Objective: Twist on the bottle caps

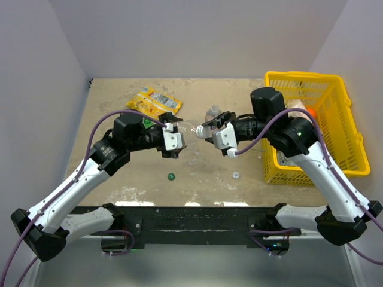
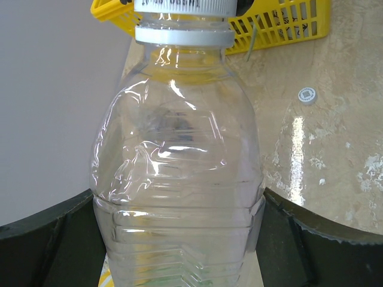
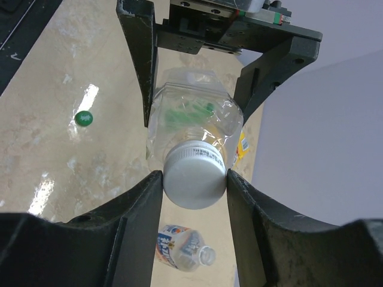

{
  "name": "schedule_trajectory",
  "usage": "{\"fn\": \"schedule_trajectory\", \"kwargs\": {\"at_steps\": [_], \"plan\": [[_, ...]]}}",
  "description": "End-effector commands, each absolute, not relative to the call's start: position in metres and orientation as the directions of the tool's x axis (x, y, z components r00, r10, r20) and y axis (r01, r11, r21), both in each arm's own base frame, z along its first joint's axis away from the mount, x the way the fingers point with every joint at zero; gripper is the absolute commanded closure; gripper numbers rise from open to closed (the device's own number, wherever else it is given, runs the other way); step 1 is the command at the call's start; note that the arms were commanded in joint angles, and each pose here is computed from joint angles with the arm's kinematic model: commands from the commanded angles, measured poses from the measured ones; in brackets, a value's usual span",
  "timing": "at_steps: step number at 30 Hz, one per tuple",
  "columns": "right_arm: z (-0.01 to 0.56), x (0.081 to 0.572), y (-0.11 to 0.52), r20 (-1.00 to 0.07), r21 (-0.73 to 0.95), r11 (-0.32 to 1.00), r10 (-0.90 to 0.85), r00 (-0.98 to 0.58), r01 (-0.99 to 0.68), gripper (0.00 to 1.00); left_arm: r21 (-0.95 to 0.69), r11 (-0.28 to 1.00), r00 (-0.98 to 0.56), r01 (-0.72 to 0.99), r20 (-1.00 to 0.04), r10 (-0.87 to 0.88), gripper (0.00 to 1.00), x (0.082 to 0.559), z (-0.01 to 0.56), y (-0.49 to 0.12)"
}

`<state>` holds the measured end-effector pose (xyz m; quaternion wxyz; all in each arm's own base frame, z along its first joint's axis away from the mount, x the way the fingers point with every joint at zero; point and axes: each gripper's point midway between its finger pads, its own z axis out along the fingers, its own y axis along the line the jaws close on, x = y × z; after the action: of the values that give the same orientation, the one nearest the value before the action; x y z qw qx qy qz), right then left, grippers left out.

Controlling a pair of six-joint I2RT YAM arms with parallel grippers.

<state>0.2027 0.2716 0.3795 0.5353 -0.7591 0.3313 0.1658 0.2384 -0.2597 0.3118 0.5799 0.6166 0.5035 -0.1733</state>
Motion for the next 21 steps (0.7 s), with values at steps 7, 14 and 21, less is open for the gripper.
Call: {"fn": "schedule_trajectory", "kwargs": {"at_steps": [7, 14, 21], "plan": [[0.39, 0.202, 0.275, -0.577, -0.732, -0.207, -0.316, 0.753, -0.649, 0.54, 0.618, 0.216, 0.519, 0.756, -0.767, 0.377, 1.0, 0.242, 0.345, -0.259], [0.385, 0.205, 0.285, -0.696, -0.62, -0.151, -0.347, 0.629, -0.77, 0.96, 0.638, 0.293, 0.528, 0.712, -0.761, 0.376, 1.0, 0.254, 0.356, -0.255], [0.385, 0.231, 0.318, -0.934, -0.186, 0.116, -0.33, 0.139, -0.976, 1.0, 0.724, 0.434, 0.577, 0.536, -0.69, 0.437, 1.0, 0.281, 0.382, -0.237]]}}
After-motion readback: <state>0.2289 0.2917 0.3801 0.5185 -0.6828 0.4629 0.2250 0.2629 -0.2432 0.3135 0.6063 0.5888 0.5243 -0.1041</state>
